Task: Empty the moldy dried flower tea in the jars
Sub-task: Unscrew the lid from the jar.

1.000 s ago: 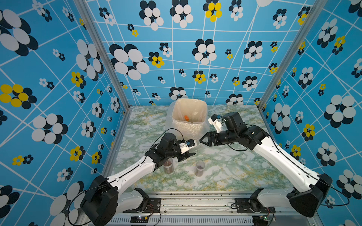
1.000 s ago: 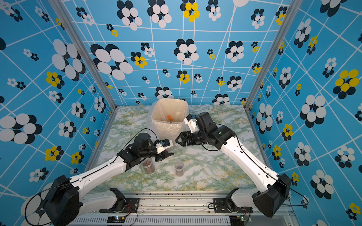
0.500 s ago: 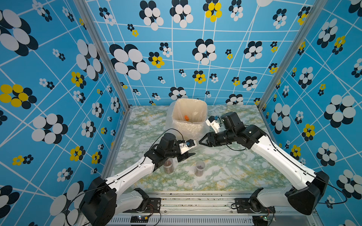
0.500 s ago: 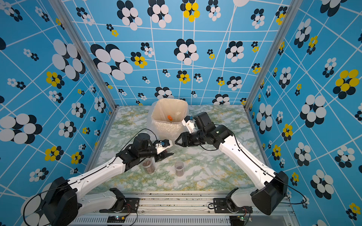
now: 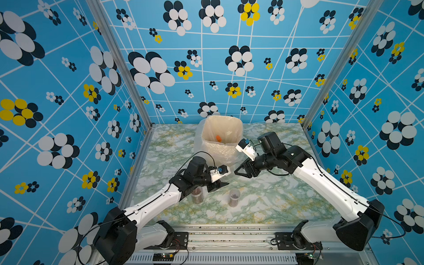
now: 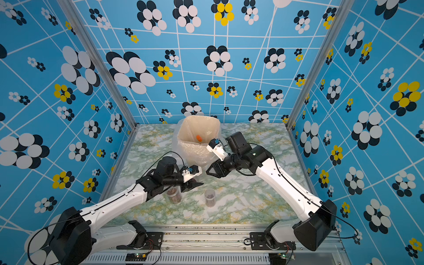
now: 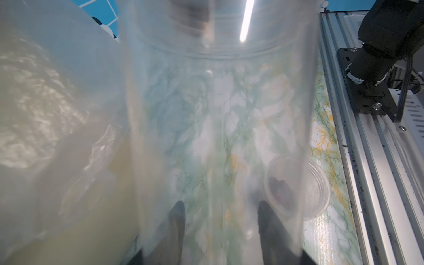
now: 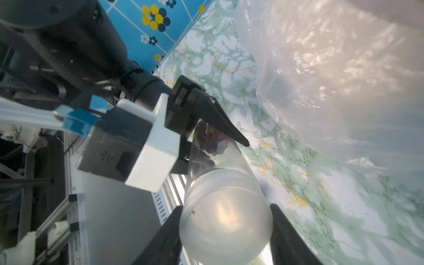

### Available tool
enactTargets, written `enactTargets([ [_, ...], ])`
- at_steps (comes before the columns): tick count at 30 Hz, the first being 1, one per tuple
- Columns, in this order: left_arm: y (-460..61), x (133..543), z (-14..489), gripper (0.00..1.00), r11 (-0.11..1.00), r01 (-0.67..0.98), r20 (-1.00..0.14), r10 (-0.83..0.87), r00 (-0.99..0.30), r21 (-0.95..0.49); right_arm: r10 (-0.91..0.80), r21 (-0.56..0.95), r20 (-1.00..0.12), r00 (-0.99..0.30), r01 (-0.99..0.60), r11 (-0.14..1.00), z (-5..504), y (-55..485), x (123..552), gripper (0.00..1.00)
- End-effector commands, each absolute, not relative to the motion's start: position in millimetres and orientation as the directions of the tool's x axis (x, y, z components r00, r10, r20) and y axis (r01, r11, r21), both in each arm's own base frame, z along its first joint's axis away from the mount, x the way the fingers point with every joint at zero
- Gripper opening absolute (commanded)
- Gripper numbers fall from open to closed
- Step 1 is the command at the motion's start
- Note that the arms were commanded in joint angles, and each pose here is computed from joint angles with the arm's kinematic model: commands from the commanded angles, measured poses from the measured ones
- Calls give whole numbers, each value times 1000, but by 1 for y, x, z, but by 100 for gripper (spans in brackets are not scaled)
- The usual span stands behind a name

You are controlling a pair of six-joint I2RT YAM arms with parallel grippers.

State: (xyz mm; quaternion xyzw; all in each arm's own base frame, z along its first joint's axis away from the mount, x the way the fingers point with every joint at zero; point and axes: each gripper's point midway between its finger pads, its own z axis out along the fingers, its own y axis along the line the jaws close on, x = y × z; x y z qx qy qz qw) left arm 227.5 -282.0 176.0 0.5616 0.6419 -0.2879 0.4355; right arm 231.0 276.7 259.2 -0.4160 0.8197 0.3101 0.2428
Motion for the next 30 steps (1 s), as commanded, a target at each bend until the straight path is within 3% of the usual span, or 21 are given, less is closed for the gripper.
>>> enactTargets([
  [1,-298,199,204,15,32,996,-930,362,65,82,-710,-9,-668,-225,-951,310,249,260,242,7],
  [6,-300,191,205,15,-22,999,-938,345,45,40,-752,-150,-656,-57,-968,203,251,259,247,7],
  [16,-300,193,205,15,-12,999,-936,350,41,39,-727,-214,-685,46,-967,141,253,265,241,10],
  [30,-294,210,197,15,93,993,-915,401,35,78,-644,-254,-765,-10,-914,315,276,254,248,14],
])
